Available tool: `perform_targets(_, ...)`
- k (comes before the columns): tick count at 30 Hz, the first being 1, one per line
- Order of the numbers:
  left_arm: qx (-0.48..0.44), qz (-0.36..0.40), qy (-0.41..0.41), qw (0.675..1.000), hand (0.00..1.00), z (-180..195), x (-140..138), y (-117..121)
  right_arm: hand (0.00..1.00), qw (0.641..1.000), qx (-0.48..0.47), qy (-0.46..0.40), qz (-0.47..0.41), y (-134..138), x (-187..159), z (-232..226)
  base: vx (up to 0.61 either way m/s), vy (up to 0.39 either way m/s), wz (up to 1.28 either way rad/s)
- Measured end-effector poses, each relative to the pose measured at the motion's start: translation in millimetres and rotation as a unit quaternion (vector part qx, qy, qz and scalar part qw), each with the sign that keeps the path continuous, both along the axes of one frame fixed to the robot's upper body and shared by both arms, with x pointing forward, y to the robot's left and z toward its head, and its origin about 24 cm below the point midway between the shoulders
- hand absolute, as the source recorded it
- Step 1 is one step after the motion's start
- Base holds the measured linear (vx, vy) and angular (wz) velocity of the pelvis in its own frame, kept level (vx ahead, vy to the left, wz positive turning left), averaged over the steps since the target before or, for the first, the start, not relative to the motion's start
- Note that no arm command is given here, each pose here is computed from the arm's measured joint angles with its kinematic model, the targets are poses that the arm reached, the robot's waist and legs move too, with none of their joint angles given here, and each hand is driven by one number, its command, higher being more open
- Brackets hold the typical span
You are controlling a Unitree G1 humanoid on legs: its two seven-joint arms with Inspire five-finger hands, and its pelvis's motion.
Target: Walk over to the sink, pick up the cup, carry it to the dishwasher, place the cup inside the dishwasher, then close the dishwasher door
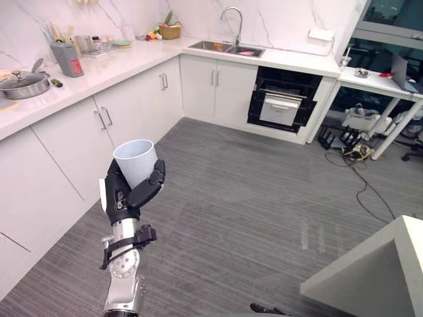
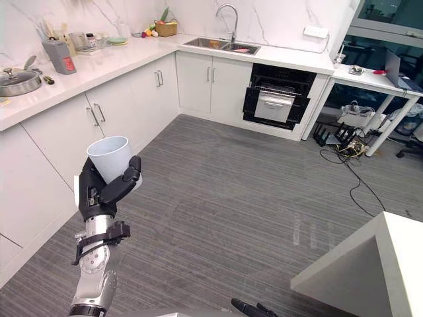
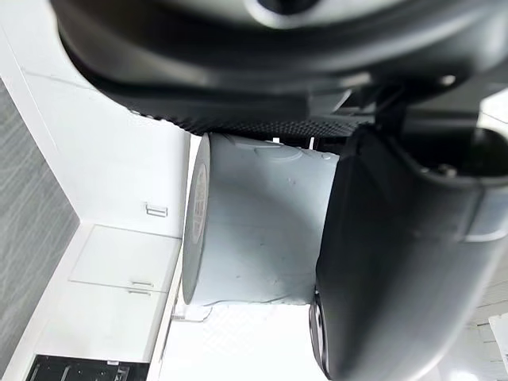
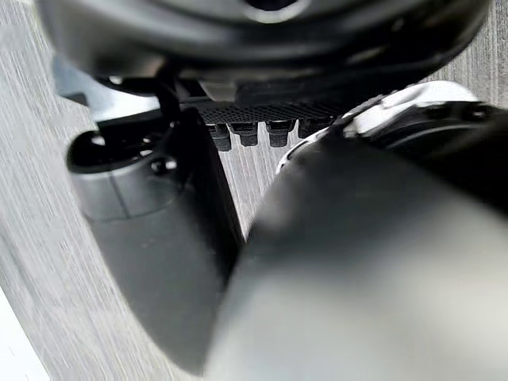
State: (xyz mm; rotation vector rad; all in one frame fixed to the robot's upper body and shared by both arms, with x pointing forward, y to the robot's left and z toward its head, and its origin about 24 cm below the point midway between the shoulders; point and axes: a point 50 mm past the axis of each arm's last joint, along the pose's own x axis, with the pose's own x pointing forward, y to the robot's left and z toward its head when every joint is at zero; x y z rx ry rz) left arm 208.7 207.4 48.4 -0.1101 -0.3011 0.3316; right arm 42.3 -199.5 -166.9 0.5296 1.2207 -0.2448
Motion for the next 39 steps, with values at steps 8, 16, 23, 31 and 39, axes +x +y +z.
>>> perform_targets(8, 0.014, 0.020, 0.010, 1.000, 0.00, -2, -18, 10, 1.00, 1.000, -0.001, -0.011, -0.006, -18, 13, 5, 0.09, 0.004, 0.27)
perform_targets(16, 0.042, 0.070, 0.021, 0.996, 0.00, -4, -24, 21, 1.00, 0.999, -0.021, 0.001, 0.024, -28, 1, 4, 0.42, 0.207, -0.15)
perform_targets(23, 0.081, 0.038, -0.045, 0.995, 0.00, 34, -12, 17, 1.00, 0.999, -0.015, -0.037, 0.031, -13, 13, 4, 0.51, 0.153, -0.02)
perform_targets(31, 0.087, -0.046, -0.072, 0.993, 0.00, 47, 6, -18, 1.00, 0.993, -0.081, -0.088, -0.004, -14, 34, 14, 0.50, -0.111, 0.34)
perform_targets(39, -0.009, -0.071, -0.038, 0.997, 0.00, 24, -6, -44, 1.00, 0.983, -0.175, -0.047, 0.000, -28, 29, 17, 0.78, -0.351, -0.16)
